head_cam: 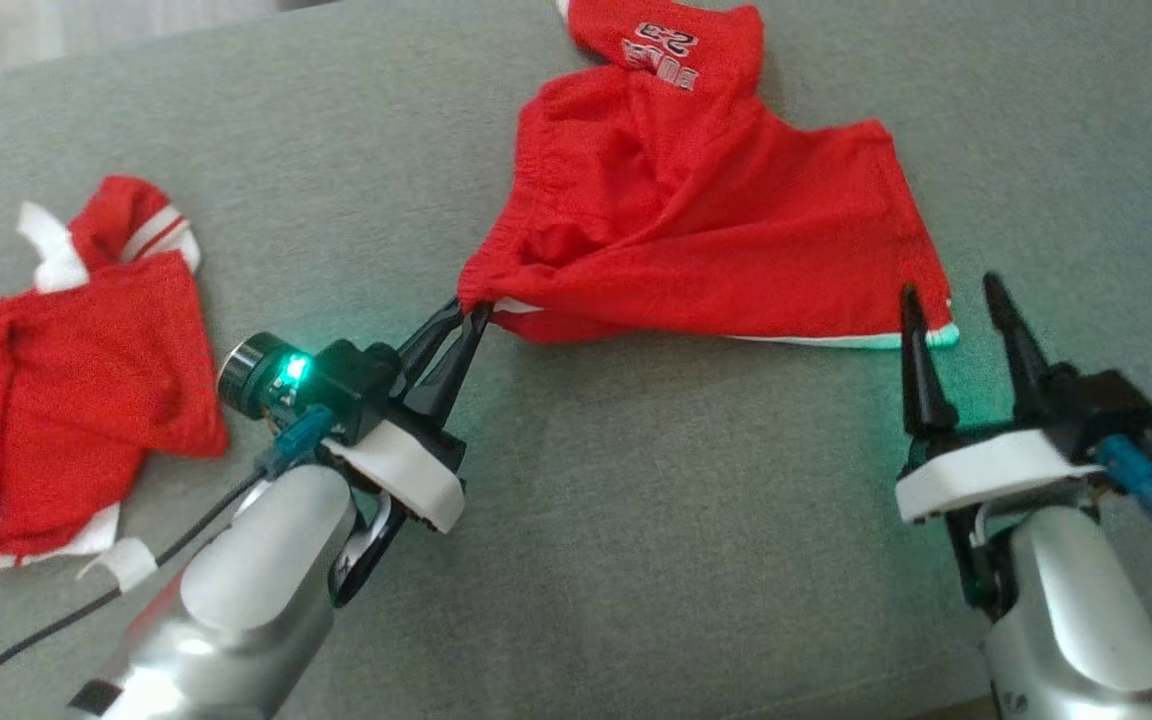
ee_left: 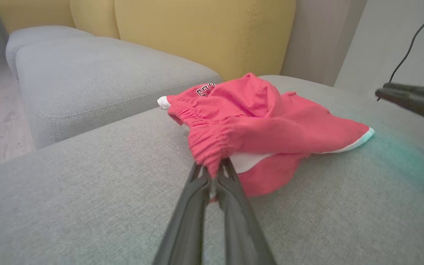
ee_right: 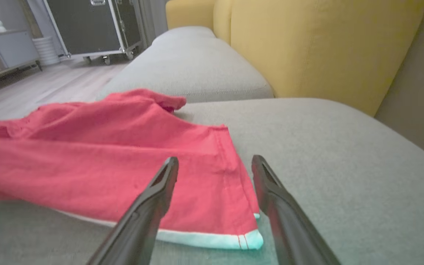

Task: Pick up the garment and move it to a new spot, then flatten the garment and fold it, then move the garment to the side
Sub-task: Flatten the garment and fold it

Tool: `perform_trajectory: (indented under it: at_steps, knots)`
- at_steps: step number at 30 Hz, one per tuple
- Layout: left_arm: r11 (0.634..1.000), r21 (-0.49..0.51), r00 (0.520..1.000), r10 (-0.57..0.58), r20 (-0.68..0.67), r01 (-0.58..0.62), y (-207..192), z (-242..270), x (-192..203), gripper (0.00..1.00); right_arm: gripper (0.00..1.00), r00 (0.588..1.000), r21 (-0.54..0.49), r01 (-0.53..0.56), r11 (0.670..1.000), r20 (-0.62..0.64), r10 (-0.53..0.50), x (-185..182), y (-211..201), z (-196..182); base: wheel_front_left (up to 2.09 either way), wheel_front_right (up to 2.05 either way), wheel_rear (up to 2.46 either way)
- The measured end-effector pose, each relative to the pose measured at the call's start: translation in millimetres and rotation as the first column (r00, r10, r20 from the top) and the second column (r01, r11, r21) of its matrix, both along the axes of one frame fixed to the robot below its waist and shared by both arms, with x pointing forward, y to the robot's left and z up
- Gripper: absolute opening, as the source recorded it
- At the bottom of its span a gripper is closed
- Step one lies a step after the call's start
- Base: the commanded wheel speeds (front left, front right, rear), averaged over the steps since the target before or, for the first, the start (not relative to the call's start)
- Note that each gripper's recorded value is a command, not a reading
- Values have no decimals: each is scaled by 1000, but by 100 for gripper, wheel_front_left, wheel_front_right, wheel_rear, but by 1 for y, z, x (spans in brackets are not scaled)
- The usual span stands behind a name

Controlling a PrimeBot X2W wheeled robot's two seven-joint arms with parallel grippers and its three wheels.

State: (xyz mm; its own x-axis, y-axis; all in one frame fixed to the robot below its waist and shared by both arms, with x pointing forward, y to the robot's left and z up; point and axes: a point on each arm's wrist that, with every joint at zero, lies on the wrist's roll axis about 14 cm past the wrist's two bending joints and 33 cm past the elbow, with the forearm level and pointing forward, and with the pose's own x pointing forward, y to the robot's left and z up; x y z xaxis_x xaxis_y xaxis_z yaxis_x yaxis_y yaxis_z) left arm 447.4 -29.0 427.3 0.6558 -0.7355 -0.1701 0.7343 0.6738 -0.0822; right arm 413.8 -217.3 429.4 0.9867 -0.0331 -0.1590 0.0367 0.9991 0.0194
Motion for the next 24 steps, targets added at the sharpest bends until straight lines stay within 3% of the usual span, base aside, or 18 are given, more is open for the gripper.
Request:
perform_trajectory:
  at_steps: [6, 22, 23, 24]
  knots:
    - [998, -23, 999, 54, 2, -54, 13, 6, -9, 0, 100, 988, 2, 28, 1000, -150, -28, -15, -7, -39, 0, 0, 0]
    - [997, -35, 998, 66, 22, -66, 14, 14, -10, 0, 100, 951, 43, 25, 999, -308, -11, -9, 0, -70, 0, 0, 0]
    - [997, -35, 997, 67, 24, -66, 14, 15, -10, 0, 87, 950, 46, 21, 999, -311, -6, -7, 1, -70, 0, 0, 0]
    - [997, -37, 997, 68, 25, -67, 14, 15, -10, 0, 87, 950, 49, 18, 999, -312, -2, -7, 2, -70, 0, 0, 0]
